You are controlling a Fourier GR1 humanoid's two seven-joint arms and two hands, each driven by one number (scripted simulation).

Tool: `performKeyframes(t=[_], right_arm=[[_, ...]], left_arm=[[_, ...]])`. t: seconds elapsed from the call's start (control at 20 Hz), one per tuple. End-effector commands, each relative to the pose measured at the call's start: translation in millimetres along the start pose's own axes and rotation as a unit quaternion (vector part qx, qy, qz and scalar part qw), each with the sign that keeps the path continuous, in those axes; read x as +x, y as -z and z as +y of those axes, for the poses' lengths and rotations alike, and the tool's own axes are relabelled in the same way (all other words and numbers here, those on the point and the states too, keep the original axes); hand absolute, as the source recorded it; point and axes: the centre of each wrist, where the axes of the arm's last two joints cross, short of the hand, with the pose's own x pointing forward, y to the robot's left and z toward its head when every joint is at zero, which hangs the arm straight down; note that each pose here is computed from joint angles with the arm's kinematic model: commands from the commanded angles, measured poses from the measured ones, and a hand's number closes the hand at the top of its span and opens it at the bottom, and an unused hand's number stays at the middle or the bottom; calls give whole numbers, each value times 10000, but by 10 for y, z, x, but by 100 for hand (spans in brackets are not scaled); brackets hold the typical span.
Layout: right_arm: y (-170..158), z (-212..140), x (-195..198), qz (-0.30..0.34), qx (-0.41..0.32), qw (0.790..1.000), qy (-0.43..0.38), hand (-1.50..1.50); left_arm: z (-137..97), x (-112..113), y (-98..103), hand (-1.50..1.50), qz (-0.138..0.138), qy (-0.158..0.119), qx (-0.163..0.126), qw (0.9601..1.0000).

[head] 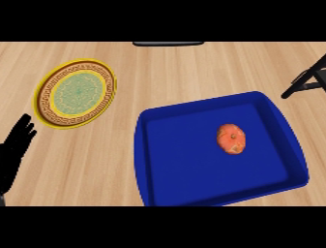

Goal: Pick the pear from the tray and place it in the tiered shelf

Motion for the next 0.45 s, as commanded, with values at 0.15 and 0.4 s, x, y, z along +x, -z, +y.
performKeyframes(t=[0.15,0.4], right_arm=[[-188,-523,-150,760,129,9944,-728,-150],[-228,-803,-177,574,149,9958,-693,-150]], left_arm=[[27,-84,-80,0,213,-36,118,9997],[158,-141,-110,0,196,43,225,9995]])
